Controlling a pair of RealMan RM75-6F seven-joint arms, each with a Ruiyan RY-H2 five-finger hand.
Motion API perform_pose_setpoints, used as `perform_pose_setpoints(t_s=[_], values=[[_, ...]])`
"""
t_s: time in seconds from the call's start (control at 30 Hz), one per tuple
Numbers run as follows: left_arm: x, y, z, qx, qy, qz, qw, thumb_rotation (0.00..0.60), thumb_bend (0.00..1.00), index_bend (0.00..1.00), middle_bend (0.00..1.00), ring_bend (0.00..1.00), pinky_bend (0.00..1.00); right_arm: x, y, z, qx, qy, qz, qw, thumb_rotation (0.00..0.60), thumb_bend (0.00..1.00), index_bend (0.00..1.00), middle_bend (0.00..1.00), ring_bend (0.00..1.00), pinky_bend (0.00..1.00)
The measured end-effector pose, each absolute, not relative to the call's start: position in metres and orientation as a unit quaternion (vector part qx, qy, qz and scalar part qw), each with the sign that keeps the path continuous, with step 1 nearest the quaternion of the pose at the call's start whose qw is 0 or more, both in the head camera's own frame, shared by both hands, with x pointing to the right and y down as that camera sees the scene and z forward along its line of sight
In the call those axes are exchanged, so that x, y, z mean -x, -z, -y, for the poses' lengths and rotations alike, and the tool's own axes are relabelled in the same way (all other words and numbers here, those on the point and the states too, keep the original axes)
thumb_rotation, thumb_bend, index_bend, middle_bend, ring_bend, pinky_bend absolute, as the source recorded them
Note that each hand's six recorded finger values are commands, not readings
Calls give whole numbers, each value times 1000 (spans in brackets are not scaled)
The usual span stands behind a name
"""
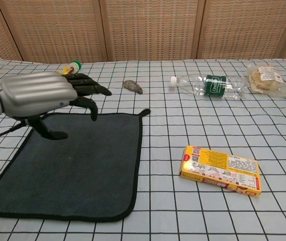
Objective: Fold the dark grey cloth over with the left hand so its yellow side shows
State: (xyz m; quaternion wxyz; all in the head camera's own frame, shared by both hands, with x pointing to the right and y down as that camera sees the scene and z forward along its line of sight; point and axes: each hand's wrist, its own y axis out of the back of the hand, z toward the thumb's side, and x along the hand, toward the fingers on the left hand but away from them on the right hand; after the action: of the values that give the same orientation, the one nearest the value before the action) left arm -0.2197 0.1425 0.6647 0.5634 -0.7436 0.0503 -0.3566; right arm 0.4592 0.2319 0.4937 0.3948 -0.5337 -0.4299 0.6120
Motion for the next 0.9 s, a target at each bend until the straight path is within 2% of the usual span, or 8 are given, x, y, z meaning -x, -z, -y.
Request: perform_pose_setpoints(t_s=[0.47,0.9], values=[[144,-700,-151,745,311,25,589,600,421,398,0,0,0,-468,-499,-229,524,-626,432,384,600,0,0,0,0,0],[116,-722,-155,736,314,53,597,600,419,379,0,0,0,-472,-500,-227,524,-627,434,379,600,0,0,0,0,0]])
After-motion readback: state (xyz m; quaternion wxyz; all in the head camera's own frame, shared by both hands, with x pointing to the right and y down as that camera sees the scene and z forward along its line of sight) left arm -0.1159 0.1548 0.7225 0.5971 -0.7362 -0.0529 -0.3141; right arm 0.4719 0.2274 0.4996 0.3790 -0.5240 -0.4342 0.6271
